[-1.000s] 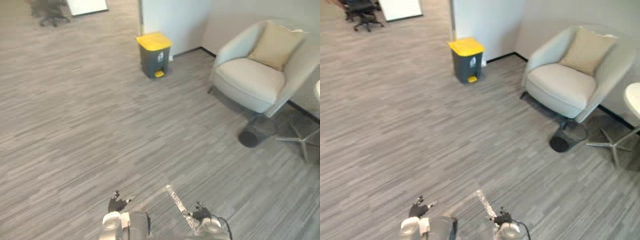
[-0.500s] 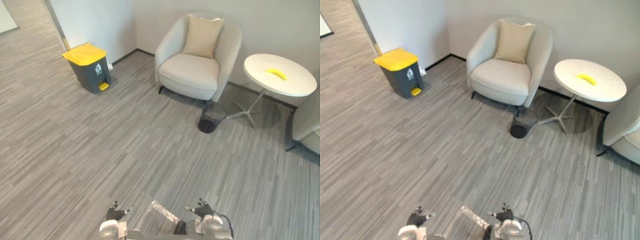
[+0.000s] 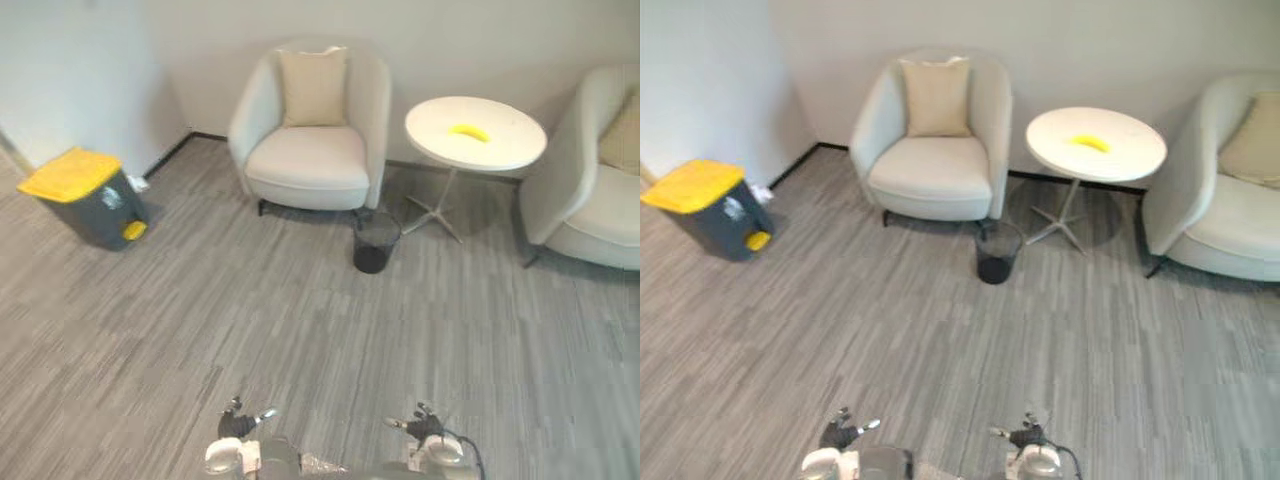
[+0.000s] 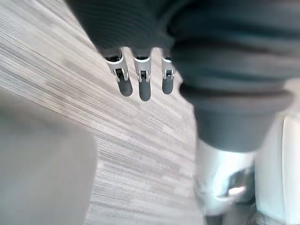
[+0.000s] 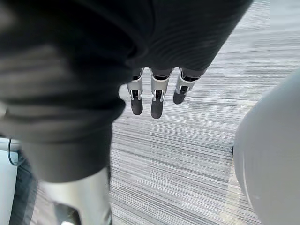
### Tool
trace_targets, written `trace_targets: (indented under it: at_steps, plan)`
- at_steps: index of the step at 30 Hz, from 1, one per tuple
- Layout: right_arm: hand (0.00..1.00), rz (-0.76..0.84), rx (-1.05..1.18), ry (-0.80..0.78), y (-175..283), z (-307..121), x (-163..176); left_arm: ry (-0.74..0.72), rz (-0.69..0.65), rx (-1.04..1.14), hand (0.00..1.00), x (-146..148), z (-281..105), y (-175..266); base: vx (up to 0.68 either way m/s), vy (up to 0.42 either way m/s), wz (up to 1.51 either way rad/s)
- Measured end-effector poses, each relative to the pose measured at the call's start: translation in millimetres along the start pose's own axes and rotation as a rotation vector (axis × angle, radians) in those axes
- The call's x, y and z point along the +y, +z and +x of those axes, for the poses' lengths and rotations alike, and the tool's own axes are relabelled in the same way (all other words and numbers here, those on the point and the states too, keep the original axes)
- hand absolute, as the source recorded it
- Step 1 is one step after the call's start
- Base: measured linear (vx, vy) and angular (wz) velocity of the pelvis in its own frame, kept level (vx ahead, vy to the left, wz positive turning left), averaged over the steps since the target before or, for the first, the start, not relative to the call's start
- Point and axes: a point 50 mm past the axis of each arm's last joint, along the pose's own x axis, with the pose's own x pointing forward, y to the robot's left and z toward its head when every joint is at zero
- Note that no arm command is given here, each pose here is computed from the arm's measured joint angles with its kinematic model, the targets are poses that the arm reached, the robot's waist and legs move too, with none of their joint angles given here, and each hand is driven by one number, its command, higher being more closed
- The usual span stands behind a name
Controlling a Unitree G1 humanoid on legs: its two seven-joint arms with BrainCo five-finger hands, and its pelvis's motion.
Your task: Organize the slippers on the shoe rack
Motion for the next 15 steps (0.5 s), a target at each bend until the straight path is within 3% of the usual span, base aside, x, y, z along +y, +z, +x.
trace_targets:
  at_steps: [7, 15]
  plan:
    - [0.0, 0.052, 0.021, -0.007, -5.4, -1.4, 2.2, 0.002, 0.011, 0.055, 0.0, -1.9, -0.5, -11.5, 0.1, 0.106, -0.48]
    - [0.0, 0.121, 0.051, -0.028, -12.3, -1.6, -3.4, -0.003, 0.008, 0.081, 0.0, -4.1, -3.0, -19.0, -0.03, -0.027, -0.09]
